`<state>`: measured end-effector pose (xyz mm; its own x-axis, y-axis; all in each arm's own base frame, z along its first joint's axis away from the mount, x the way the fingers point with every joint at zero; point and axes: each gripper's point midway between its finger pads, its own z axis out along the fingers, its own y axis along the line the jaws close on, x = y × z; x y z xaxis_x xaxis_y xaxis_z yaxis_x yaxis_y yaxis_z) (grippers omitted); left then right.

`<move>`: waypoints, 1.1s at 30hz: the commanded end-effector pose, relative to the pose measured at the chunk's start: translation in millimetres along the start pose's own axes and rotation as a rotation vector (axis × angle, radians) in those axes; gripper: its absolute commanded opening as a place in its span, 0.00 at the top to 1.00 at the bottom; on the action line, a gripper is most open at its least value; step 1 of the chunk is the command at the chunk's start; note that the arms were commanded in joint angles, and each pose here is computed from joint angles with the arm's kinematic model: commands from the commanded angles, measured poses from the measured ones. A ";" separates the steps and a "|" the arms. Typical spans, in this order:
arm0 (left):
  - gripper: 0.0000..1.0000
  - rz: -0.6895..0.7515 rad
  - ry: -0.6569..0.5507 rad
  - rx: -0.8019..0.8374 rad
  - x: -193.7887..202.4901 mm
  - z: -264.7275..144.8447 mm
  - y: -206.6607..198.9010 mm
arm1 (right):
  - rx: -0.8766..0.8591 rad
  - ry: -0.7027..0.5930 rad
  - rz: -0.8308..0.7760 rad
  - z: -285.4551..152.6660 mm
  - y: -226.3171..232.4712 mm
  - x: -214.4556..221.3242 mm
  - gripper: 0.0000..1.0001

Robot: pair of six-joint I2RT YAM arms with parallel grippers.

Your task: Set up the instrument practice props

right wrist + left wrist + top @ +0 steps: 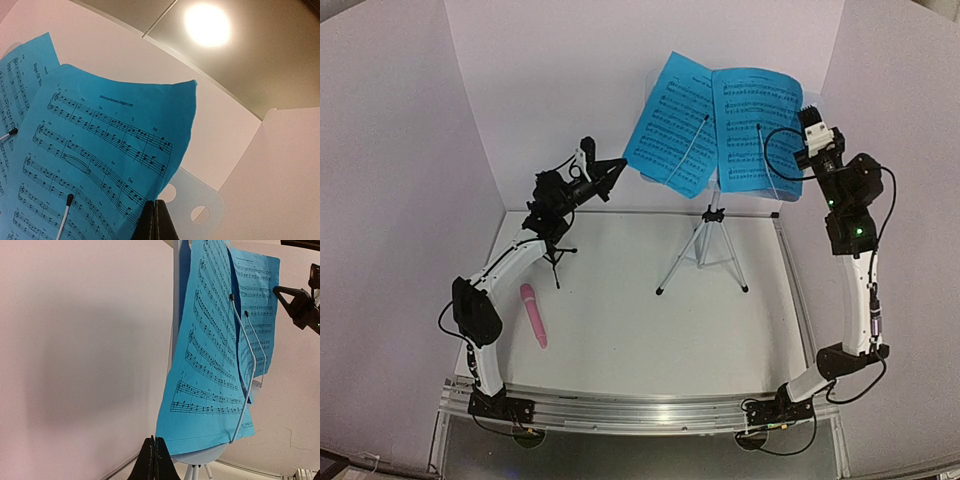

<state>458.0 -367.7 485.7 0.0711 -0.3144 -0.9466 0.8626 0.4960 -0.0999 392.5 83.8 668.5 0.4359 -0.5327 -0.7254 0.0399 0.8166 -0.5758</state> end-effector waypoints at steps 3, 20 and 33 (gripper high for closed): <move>1.00 0.050 -0.086 0.019 -45.7 -9.7 -18.1 | 0.002 0.032 -0.047 -0.4 1.0 9.6 1.00; 1.00 0.051 -0.089 0.020 -46.7 -11.4 -19.4 | 0.074 0.091 -0.153 -4.4 -25.4 27.4 1.00; 1.00 0.053 -0.088 0.020 -46.3 -10.5 -18.9 | 0.058 0.071 -0.229 -0.1 -34.1 18.2 1.00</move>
<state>458.0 -367.7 484.9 0.0696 -0.3134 -0.9471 0.8624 0.4961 -0.1008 408.3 46.7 659.9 0.3269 -0.6891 -0.6468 0.1509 0.7137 -0.6840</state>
